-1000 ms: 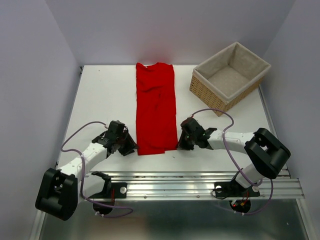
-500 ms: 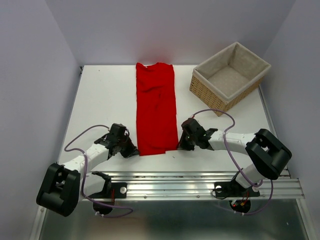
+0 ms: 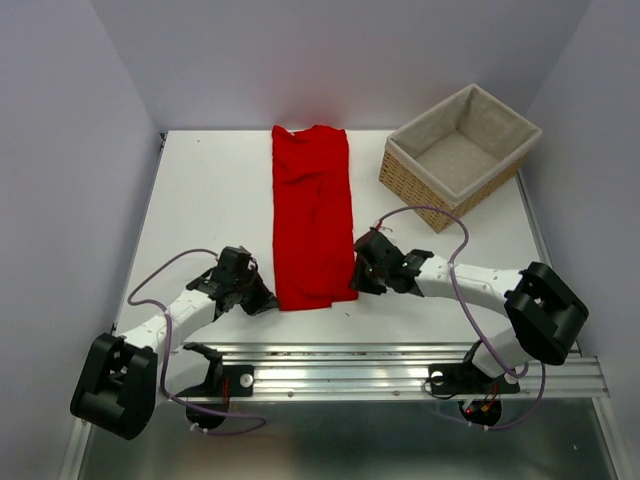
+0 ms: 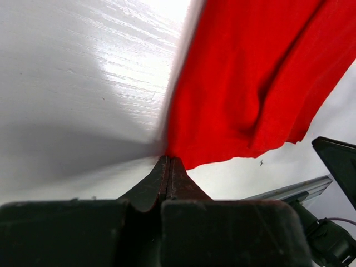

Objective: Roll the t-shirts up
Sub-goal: Roll the T-shirt to the center of the board.

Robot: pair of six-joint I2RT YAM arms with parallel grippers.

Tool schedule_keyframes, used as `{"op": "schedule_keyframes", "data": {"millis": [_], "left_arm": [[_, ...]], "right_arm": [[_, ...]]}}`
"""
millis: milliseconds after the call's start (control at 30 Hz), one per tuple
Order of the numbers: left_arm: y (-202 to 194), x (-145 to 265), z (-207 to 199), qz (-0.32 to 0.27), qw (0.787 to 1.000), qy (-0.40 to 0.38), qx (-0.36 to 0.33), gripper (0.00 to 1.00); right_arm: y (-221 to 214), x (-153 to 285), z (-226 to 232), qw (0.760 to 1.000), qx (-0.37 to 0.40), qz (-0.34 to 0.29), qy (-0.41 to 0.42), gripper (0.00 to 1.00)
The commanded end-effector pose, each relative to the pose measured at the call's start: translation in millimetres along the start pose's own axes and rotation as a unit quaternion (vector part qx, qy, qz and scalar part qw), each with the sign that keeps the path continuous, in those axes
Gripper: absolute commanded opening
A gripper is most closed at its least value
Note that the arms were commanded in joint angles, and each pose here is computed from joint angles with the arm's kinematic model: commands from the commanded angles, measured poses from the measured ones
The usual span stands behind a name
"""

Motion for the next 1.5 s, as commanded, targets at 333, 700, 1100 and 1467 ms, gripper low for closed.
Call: {"op": "schedule_keyframes", "data": {"millis": [333, 700, 1100, 1467], "left_arm": [[3.7, 7.9, -6.4, -0.016, 1.0, -0.007, -0.003, 0.0], [5.3, 9.3, -5.7, -0.023, 1.0, -0.006, -0.004, 0.0], [6.2, 8.9, -5.1, -0.026, 1.0, -0.004, -0.006, 0.0], [6.7, 9.4, -7.9, -0.025, 1.0, -0.006, -0.008, 0.0]], "right_arm": [[14.4, -20.0, 23.6, 0.997, 0.066, -0.002, -0.035, 0.36], [-5.3, -29.0, -1.1, 0.995, 0.056, 0.012, -0.076, 0.09], [9.9, -2.4, 0.3, 0.996, 0.059, -0.021, -0.064, 0.01], [10.4, -9.1, 27.1, 0.992, 0.112, -0.011, -0.048, 0.35]]}}
Point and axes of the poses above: each gripper's point midway between its finger pads, its own x axis back along the fingers, its own z axis along the line the jaws close on, y = z × x, the point moved 2 cm from there along x, back along the fingers, and after that the axes turned 15 degrees about x, right-handed, at the moved point
